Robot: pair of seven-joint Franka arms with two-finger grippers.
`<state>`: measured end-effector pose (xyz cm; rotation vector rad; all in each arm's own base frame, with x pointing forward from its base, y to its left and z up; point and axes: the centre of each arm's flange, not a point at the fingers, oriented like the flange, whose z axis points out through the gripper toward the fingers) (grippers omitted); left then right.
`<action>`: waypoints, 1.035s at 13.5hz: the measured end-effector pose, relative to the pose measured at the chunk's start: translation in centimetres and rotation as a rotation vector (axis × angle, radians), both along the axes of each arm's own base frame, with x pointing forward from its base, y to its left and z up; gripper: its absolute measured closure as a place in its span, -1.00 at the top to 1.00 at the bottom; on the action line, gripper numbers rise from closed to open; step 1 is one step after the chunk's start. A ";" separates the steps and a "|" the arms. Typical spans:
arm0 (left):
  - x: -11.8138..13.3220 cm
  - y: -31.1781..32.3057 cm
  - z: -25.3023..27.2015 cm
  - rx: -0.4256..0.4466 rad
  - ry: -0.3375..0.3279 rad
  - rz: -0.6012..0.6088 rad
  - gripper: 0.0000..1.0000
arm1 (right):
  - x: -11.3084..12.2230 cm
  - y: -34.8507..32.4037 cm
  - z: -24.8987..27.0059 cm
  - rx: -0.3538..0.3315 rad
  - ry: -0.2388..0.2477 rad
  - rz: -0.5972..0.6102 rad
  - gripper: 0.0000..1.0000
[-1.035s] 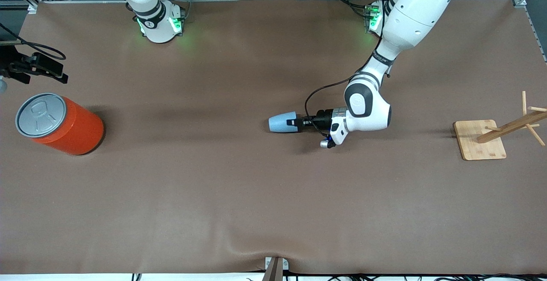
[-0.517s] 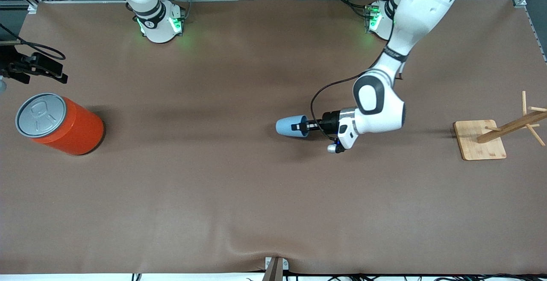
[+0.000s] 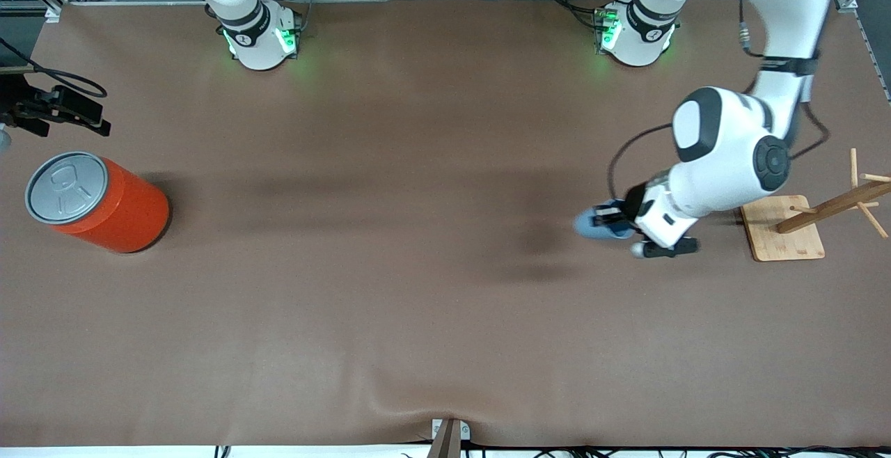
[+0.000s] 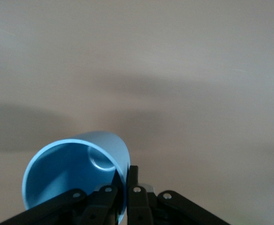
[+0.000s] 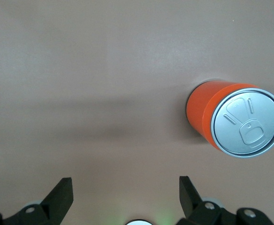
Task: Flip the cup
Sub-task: 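Lift the cup with the left gripper and rotate it opening up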
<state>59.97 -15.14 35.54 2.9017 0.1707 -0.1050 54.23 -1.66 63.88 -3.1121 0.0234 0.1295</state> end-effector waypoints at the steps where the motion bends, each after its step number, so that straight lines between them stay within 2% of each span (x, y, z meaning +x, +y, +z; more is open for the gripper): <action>1: 0.2 1.2 -0.1 0.071 -0.013 -0.013 -0.89 | 0.0 0.0 0.0 0.000 0.000 0.000 1.00; 3: 0.6 2.6 -0.5 0.161 -0.032 -0.023 -0.89 | 0.0 0.0 0.0 0.000 0.001 0.000 1.00; 6: 1.4 4.1 -1.8 0.224 -0.057 -0.014 -0.89 | 0.0 0.0 -0.1 0.000 0.001 -0.001 1.00; 14: 2.9 6.7 -7.5 0.299 -0.087 0.043 -0.89 | 0.0 -0.1 -0.1 0.000 0.000 -0.001 1.00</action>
